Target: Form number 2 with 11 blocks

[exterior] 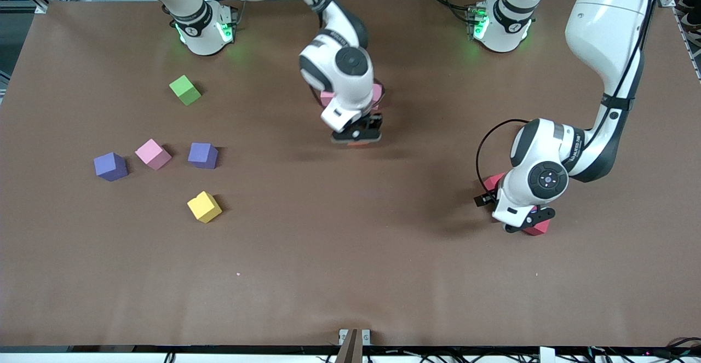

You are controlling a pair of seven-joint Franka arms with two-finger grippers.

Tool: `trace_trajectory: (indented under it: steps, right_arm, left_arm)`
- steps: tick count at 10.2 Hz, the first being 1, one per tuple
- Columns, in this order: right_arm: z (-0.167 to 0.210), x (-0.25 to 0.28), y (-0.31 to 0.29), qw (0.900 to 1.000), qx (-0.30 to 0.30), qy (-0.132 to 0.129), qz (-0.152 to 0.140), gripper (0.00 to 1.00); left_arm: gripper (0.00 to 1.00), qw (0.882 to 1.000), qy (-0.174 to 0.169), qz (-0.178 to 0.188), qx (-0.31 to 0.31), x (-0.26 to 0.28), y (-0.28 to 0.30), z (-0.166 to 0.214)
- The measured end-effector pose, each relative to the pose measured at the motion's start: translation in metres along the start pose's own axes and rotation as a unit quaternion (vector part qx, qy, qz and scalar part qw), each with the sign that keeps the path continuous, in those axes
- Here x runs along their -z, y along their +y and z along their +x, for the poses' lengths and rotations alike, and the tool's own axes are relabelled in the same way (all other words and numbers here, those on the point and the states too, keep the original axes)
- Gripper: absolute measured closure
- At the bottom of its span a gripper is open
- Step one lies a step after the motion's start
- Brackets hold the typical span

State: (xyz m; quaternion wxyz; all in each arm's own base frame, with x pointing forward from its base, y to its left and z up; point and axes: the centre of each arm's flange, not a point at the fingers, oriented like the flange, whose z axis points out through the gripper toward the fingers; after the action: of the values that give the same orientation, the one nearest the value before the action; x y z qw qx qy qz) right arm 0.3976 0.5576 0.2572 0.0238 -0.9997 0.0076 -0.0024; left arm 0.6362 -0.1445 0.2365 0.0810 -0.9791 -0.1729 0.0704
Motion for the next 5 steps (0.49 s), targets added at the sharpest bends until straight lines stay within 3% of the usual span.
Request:
trace_trajectory:
  steps: [5]
  right_arm:
    - [-0.03,-0.041,-0.004,1.0,-0.022,-0.002,-0.001,0.41]
  left_arm:
    - [0.0,0.999,0.006,0.044,-0.016,0.013,-0.004,0.006]
